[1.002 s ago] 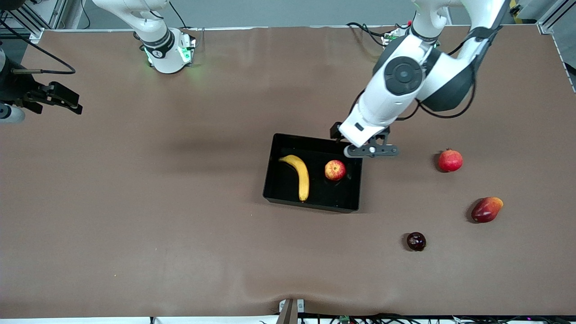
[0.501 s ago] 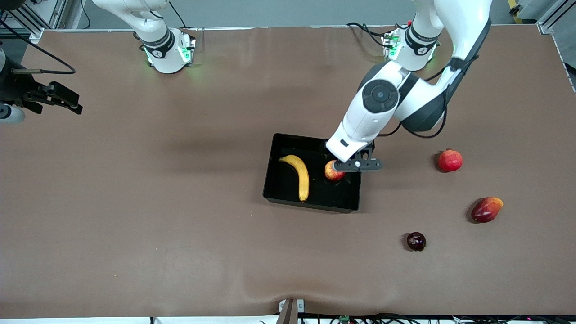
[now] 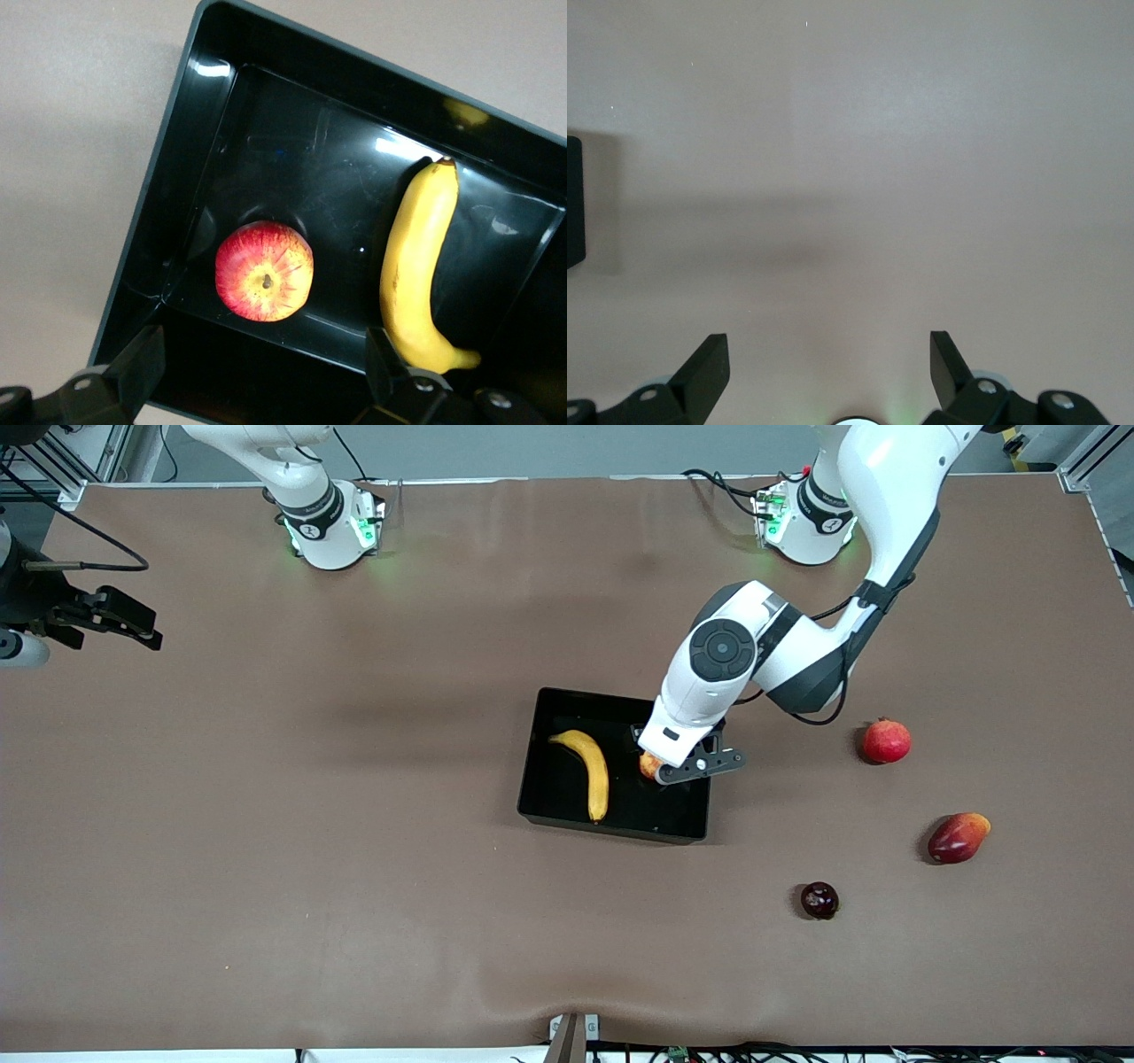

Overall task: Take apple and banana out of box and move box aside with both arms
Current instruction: 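Lower the left gripper and close it on the red apple, then lift the apple out with the left gripper while the right gripper advances, then lower the apple beside the mango and open the left gripper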

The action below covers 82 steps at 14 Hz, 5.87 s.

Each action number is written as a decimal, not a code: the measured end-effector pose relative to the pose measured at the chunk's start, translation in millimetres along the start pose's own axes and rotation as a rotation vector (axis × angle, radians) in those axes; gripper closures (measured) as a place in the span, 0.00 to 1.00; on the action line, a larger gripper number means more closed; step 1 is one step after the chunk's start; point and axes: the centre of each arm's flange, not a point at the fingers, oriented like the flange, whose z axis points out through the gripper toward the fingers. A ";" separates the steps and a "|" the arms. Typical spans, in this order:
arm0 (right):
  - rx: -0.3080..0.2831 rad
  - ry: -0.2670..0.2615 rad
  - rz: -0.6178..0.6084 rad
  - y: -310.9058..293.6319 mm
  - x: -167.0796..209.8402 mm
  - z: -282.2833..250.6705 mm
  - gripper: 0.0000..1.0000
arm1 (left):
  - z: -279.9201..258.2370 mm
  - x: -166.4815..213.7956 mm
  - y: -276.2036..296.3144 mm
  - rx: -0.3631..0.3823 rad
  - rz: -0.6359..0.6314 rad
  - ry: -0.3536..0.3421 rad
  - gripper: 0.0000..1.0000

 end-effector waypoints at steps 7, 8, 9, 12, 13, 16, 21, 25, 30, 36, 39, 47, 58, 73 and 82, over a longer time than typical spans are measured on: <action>0.000 -0.001 0.000 -0.1 0.4 0.6 0.00 | 17.5 -1.4 2.7 0.026 -0.081 0.001 0.00; 0.000 -0.001 0.000 -0.2 0.4 0.6 0.00 | 20.1 -3.0 4.9 0.031 -0.092 0.005 0.00; 0.000 -0.001 0.000 -0.2 0.4 0.6 0.00 | 22.9 -3.5 6.9 0.036 -0.104 0.010 0.00; 0.000 -0.001 -0.001 -0.4 0.4 0.7 0.00 | 33.0 0.2 8.9 0.047 -0.126 0.016 0.00; 0.000 -0.001 -0.001 -0.4 0.4 0.7 0.00 | 37.7 1.6 8.3 0.053 -0.129 0.017 0.00; 0.000 -0.001 -0.001 -0.4 0.5 0.8 0.00 | 53.9 4.7 6.7 0.081 -0.141 0.033 0.00; 0.000 -0.004 -0.002 -0.9 1.3 2.0 0.00 | 79.8 3.9 15.0 0.092 -0.150 0.011 0.00; 0.000 -0.004 -0.002 -1.0 1.4 2.1 0.00 | 97.4 0.4 17.6 0.111 -0.138 0.005 0.00; 0.000 -0.004 -0.002 -1.0 1.9 2.6 0.00 | 113.1 0.5 15.0 0.133 -0.156 0.009 0.00; 0.001 0.012 -0.007 -3.9 9.8 7.4 0.00 | 113.3 1.7 15.7 0.131 -0.158 0.008 0.22; 0.002 0.013 -0.021 -11.4 23.0 21.1 0.00 | 98.5 9.5 16.2 0.124 -0.169 0.025 0.22; -0.006 -0.037 -0.130 -75.2 43.4 62.6 0.00 | -62.9 34.4 -4.2 0.130 -0.220 0.049 0.22; -0.007 -0.034 -0.139 -81.8 51.5 69.6 0.00 | -85.8 160.7 -225.1 0.127 -0.023 -0.087 0.22; -0.007 -0.056 -0.132 -79.4 62.4 88.6 0.00 | 36.9 196.9 -402.7 0.108 0.158 -0.024 0.22; -0.007 -0.064 -0.132 -79.8 65.0 94.3 0.00 | 98.8 178.9 -461.8 0.098 0.236 -0.012 0.22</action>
